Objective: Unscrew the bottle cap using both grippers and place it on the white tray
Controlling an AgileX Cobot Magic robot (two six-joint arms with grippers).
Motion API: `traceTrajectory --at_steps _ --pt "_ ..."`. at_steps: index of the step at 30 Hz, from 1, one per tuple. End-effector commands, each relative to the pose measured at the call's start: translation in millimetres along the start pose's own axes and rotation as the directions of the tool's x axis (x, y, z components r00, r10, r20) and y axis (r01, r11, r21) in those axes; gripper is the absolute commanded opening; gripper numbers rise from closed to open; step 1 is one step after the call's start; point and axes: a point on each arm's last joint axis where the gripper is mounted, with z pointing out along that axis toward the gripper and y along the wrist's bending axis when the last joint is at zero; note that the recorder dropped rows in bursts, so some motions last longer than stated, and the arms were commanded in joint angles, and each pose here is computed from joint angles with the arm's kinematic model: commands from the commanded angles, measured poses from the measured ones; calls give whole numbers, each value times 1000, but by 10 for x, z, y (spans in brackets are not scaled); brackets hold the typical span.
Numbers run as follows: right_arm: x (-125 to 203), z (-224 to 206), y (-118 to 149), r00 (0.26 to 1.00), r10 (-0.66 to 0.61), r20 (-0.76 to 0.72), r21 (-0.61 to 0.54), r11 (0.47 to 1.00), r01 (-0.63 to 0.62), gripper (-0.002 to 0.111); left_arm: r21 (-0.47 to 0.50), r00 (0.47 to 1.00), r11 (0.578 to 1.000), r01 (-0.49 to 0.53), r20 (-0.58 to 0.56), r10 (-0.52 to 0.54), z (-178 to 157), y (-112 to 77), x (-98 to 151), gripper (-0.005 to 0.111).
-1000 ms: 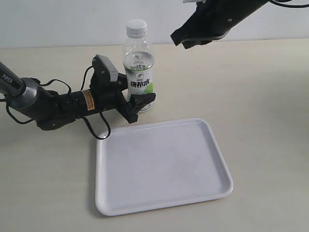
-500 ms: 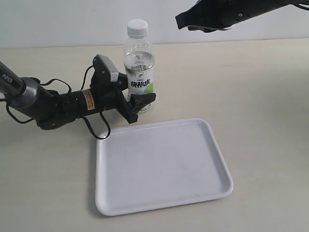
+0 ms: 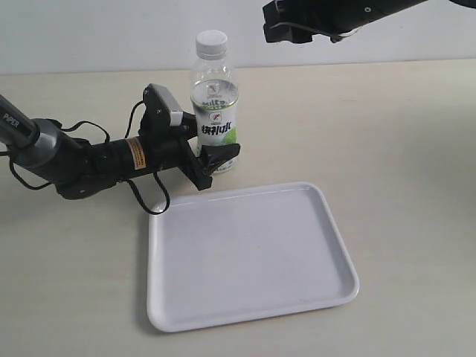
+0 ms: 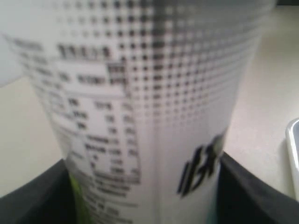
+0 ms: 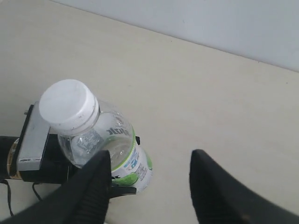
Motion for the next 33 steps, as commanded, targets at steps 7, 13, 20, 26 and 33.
traceTrajectory --at_steps 7,13,20,26,33 --pt "-34 -41 48 1000 -25 6 -25 999 25 50 25 1000 1000 -17 3 17 55 -66 -53 0" --pt "-40 -41 43 999 -34 13 -19 999 35 52 19 1000 1000 -15 -4 15 54 -60 -46 0" --pt "-55 -41 36 999 -43 29 -10 999 44 57 17 1000 1000 -14 -10 15 54 -58 -41 0" --pt "-68 -41 48 997 -56 44 -23 998 57 57 11 1000 1000 -11 -8 11 54 -53 -42 0" --pt "-105 -38 59 996 -5 85 -39 999 9 57 11 1000 1000 -11 -8 11 54 -53 -42 0"
